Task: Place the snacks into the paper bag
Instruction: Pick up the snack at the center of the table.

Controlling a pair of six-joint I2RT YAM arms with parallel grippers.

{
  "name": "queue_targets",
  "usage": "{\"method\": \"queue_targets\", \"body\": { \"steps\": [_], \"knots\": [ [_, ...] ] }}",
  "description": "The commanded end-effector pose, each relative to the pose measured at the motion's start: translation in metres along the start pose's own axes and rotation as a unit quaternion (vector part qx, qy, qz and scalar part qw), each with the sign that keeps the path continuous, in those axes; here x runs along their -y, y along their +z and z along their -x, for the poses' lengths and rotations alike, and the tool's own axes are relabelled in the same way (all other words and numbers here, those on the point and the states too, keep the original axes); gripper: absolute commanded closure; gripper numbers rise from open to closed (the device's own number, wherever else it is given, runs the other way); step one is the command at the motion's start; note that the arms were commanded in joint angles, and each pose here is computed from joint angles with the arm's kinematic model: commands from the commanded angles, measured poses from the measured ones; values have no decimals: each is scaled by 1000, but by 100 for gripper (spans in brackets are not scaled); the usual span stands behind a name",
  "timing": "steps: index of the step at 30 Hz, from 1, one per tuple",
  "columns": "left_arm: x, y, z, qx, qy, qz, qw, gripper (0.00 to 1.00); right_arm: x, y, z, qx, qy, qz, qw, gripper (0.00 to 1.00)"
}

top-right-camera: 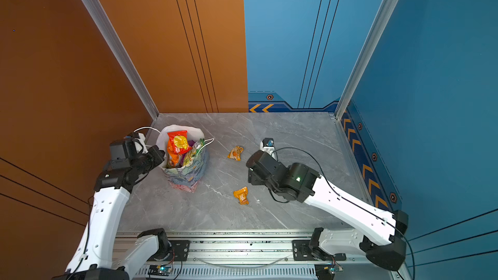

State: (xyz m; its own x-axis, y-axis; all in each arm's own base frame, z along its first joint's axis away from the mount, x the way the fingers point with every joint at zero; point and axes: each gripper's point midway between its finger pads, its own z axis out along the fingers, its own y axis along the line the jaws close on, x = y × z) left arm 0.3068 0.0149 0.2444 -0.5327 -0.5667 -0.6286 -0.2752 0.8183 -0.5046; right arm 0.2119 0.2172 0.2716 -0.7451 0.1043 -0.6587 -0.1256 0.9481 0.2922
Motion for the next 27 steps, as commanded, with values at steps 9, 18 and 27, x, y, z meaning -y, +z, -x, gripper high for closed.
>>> {"method": "queue_targets", "body": {
  "steps": [9, 18, 27],
  "knots": [
    [-1, -4, 0, 3, 4, -2, 1000, 100, 67, 8, -35, 9, 28, -45, 999, 30],
    [0, -11, 2, 15, 9, -3, 1000, 100, 52, 84, -90, -63, 45, 3, 997, 30],
    [-1, -8, 2, 8, 3, -6, 1000, 100, 22, 166, -71, -128, 40, 17, 991, 29]
  ]
}}
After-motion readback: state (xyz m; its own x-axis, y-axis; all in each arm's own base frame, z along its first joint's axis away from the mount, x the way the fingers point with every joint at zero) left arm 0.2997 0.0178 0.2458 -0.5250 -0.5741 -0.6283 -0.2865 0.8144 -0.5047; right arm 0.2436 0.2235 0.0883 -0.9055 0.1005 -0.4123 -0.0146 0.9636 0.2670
